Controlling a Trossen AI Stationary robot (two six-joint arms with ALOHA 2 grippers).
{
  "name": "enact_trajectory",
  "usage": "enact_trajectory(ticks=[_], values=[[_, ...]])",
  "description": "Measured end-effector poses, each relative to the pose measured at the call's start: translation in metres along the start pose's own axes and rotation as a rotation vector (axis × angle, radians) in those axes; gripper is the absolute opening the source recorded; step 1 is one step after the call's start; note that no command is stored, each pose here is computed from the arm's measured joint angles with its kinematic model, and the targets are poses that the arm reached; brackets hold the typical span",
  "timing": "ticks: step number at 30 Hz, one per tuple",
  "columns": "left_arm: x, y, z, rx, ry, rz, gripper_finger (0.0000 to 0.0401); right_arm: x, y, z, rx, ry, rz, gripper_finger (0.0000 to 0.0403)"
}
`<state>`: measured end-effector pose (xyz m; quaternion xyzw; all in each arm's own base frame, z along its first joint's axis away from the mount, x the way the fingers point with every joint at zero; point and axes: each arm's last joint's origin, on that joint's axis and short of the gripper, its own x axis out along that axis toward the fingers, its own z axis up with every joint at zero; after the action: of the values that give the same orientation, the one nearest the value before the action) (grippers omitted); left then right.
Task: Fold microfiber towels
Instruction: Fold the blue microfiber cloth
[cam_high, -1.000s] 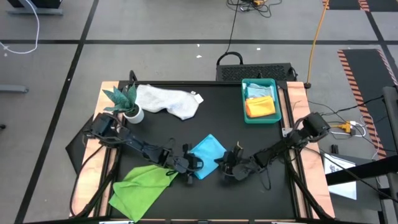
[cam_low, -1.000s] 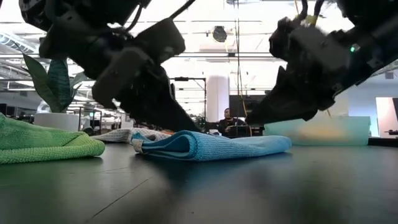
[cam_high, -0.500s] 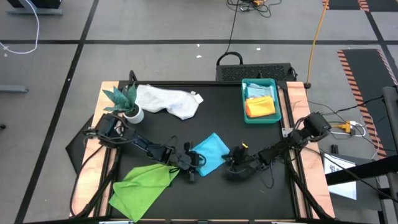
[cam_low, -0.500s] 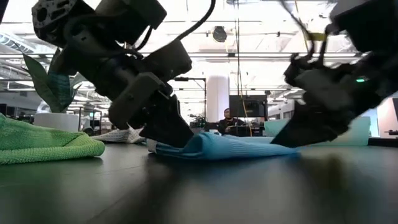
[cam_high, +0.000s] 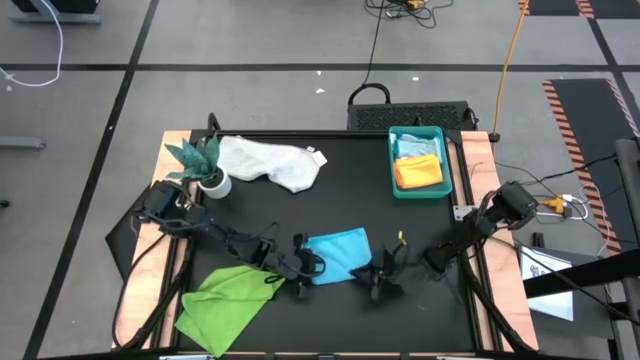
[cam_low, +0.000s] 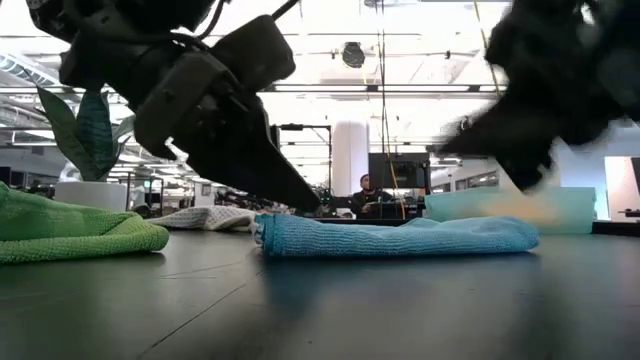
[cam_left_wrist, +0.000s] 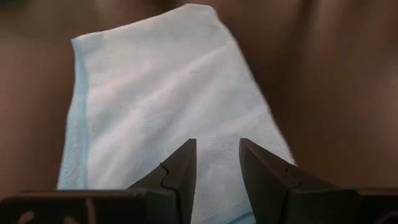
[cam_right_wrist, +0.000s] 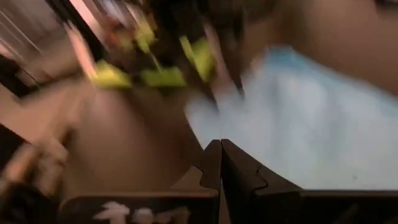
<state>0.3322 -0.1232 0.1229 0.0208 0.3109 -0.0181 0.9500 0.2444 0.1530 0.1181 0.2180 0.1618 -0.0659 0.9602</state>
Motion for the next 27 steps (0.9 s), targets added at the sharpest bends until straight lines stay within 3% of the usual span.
enact_trajectory(ticks=[4,10,15,21,27], values=[[-0.001,0.0,0.003,0.004,-0.017,-0.003,0.0122,0.01,-0.01,0.015,-0.043,-0.06,-0.025,0.0],[-0.001,0.008,0.003,-0.108,0.005,0.044,0.0122,0.03,-0.055,0.011,-0.016,0.048,-0.269,0.0],[0.005,0.023,-0.013,-0.141,0.141,0.124,0.0122,0.032,-0.076,0.002,-0.019,0.131,-0.412,0.0],[-0.002,0.035,-0.014,-0.273,0.165,0.288,0.0122,0.021,-0.069,-0.006,-0.032,0.147,-0.467,0.0],[-0.014,0.025,-0.004,-0.278,0.12,0.262,0.0122,0.004,-0.046,-0.003,-0.088,0.094,-0.396,0.0]])
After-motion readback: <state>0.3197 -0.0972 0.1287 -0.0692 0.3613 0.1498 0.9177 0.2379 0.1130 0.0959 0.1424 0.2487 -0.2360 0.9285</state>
